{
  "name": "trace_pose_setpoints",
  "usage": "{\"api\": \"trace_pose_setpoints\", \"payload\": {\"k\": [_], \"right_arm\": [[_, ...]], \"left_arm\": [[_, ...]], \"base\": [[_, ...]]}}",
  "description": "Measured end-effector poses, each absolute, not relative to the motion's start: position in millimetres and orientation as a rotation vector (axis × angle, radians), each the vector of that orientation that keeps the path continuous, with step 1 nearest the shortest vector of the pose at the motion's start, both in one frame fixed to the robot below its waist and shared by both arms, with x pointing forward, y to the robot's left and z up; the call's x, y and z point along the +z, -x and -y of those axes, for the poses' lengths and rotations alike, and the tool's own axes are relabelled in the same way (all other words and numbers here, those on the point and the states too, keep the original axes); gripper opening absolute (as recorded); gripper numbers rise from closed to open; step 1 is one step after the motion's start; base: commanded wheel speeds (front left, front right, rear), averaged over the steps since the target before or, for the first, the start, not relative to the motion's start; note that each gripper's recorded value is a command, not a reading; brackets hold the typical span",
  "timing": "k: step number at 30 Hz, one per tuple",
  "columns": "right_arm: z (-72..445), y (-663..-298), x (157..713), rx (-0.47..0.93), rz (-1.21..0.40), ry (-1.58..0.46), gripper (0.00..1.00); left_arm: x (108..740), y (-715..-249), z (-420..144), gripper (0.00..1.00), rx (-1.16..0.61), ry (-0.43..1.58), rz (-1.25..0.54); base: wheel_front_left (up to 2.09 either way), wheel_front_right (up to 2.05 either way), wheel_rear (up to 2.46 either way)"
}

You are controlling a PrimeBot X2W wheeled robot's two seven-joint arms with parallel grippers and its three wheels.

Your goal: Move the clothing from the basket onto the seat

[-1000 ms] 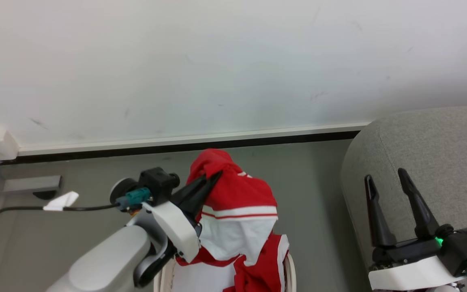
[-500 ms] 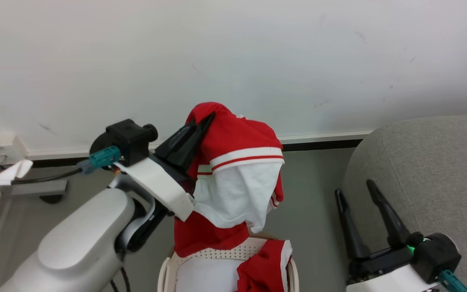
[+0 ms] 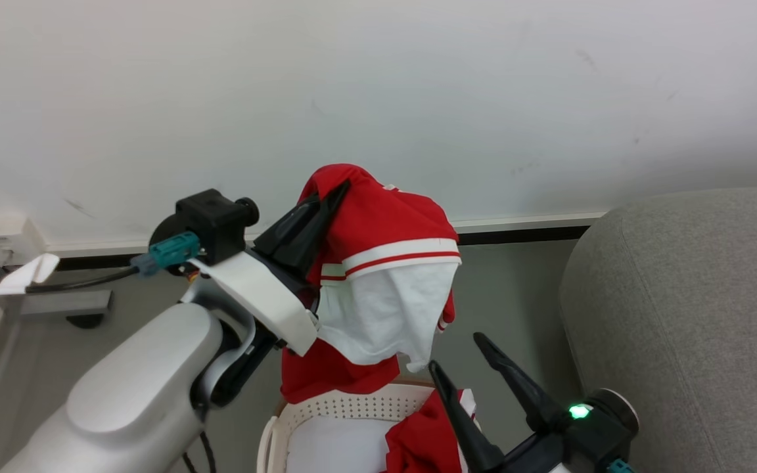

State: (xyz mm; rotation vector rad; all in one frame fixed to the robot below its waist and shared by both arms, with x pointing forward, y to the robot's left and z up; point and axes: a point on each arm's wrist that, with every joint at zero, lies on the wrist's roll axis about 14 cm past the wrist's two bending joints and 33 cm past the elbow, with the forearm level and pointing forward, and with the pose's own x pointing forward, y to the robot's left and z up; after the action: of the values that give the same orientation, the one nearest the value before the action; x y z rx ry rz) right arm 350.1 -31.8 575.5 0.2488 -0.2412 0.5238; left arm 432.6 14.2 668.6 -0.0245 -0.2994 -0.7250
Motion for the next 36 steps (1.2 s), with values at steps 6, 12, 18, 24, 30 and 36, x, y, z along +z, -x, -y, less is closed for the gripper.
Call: {"api": "trace_pose_setpoints", "payload": {"k": [6,12,18,24,30,36], "right_arm": [[1,-348,565,0.626,0.195,-0.228,1.00],[-15,-356,554,0.676,0.147,-0.209,1.00],[-32,-362,547,0.723,0.109,-0.218,1.00],[-44,-362,542,0.757,0.084,-0.215,0.00],[-49,-361,544,0.771,0.088,-0.219,0.00],[-44,-365,547,0.752,0.099,-0.228,0.00]], "left_arm": [[656,-428,-12,0.00,-0.734,0.025,0.271],[641,-411,-4,0.00,-0.764,0.028,0.237],[624,-389,2,0.00,-0.788,0.029,0.191],[618,-376,-2,0.00,-0.778,0.032,0.174],[613,-376,-12,0.00,-0.744,0.031,0.158],[605,-379,-13,0.00,-0.736,0.041,0.141]], "base": [[0.00,0.00,0.00],[0.00,0.00,0.00],[0.00,0.00,0.00],[0.00,0.00,0.00],[0.00,0.00,0.00],[0.00,0.00,0.00]]}}
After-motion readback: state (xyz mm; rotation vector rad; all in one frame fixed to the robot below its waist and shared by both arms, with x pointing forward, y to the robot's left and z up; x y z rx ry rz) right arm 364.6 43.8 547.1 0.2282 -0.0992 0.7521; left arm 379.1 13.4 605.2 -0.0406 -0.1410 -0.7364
